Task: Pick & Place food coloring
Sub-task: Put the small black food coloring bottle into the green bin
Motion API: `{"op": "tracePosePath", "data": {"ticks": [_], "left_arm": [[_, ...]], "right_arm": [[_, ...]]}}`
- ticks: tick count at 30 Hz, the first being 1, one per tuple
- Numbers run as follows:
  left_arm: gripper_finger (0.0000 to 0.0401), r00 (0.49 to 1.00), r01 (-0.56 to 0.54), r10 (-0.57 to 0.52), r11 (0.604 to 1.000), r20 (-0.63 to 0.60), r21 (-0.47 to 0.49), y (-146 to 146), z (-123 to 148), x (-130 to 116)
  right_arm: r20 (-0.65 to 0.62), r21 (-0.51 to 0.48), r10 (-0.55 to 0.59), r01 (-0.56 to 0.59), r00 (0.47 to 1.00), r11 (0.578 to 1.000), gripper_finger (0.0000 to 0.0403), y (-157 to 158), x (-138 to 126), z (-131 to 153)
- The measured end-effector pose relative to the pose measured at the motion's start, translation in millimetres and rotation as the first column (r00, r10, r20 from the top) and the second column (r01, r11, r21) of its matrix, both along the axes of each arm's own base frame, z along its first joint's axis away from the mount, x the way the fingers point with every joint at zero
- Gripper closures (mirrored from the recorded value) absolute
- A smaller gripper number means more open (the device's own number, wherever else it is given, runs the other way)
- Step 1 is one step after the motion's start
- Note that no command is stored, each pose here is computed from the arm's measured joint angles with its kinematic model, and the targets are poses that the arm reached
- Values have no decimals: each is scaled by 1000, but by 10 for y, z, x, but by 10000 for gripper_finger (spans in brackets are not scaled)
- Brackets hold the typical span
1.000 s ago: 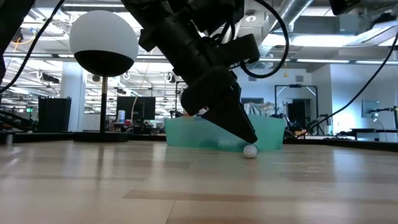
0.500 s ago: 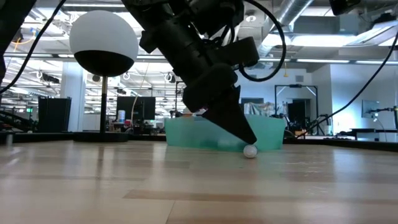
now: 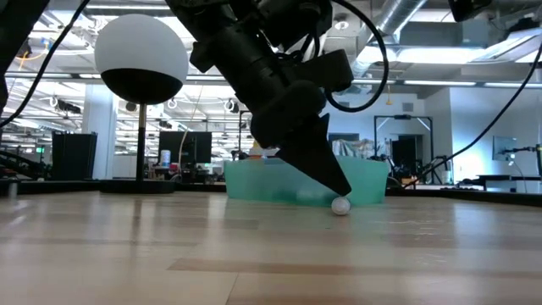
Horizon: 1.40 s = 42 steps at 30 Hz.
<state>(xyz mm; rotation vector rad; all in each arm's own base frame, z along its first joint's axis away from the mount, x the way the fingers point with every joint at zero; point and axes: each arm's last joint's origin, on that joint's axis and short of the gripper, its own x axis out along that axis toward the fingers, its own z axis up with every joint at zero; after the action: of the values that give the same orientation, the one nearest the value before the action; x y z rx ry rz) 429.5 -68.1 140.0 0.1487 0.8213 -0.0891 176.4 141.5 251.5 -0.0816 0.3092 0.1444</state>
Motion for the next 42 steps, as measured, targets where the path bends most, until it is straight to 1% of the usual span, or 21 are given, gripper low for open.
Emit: {"op": "tracePosePath", "data": {"ticks": [16, 21, 37, 39, 41, 42], "left_arm": [[169, 1000, -17, 17, 1000, 3, -13, 2, 2, 3], [169, 999, -39, 39, 999, 2, -28, 27, 2, 7], [169, 999, -34, 34, 999, 22, -35, 22, 11, 22], [169, 999, -19, 20, 999, 35, -40, 14, -56, 55], [169, 1000, 4, -3, 999, 14, -52, 6, -155, 61], [169, 1000, 14, -12, 998, 24, -56, -1, -206, 83]], "right_arm": [[0, 0, 0, 0, 1000, 1000, 269, 0, 0, 0], [0, 0, 0, 0, 1000, 1000, 269, 0, 0, 0], [0, -1, 0, 0, 1000, 1000, 269, 0, 0, 0], [0, -1, 0, 0, 1000, 1000, 269, 0, 0, -1], [0, 0, 0, 0, 1000, 1000, 269, 0, 1, 0], [-2, 3, -1, 1, 1000, 1000, 269, 0, 0, -1]]}}
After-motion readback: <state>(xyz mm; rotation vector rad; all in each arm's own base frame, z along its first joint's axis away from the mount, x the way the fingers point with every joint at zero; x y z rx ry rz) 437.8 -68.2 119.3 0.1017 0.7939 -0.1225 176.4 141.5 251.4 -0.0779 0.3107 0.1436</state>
